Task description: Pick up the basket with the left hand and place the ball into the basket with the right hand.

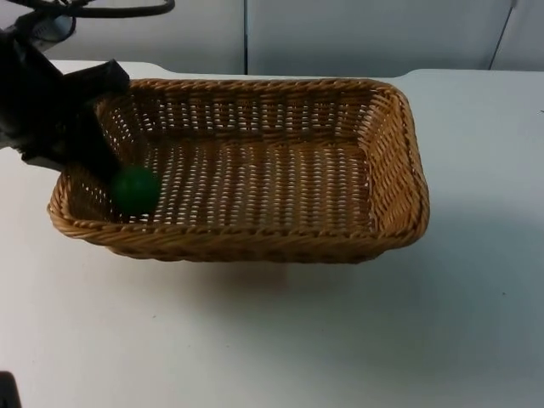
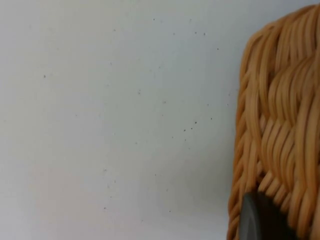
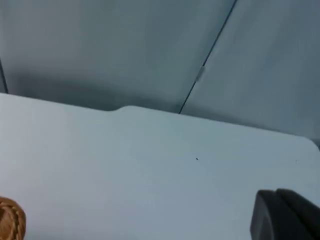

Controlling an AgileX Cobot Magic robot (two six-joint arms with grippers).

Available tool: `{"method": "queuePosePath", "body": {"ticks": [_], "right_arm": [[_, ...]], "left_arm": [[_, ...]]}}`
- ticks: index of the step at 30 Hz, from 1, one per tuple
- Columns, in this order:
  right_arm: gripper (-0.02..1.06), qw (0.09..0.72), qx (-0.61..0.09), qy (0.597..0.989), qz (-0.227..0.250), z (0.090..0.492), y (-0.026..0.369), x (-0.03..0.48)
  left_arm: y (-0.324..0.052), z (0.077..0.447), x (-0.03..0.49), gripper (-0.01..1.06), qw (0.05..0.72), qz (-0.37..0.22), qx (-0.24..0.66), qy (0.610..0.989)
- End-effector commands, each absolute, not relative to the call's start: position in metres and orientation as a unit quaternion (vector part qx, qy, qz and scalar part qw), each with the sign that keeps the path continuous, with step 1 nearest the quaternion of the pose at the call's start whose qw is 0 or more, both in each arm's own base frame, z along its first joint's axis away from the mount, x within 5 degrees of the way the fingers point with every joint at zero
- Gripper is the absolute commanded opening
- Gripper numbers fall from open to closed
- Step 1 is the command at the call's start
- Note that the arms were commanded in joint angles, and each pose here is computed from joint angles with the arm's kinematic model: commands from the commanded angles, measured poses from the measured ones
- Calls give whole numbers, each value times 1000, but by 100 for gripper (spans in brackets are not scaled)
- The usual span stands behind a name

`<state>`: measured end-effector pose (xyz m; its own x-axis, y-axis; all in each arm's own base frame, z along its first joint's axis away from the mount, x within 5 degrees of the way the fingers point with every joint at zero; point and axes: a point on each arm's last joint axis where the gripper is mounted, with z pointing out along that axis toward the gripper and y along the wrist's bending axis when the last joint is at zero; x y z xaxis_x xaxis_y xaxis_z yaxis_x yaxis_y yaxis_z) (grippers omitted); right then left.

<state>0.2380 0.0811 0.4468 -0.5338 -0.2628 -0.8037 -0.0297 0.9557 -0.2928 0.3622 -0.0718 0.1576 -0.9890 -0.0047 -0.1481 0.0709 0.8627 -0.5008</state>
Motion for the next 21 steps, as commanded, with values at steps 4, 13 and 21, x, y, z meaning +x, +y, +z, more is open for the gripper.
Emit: {"method": "queuePosePath", "body": {"ticks": [4,13,21], "right_arm": [[0,482,-83,865,-109,437,84,241],[0,491,-79,862,-97,443,81,234],[0,496,-77,860,-93,445,79,231]], "left_arm": [[-91,138,365,0,54,-270,23,961],[-99,103,373,0,57,-259,-5,964],[-101,95,380,18,46,-263,-5,964]]}}
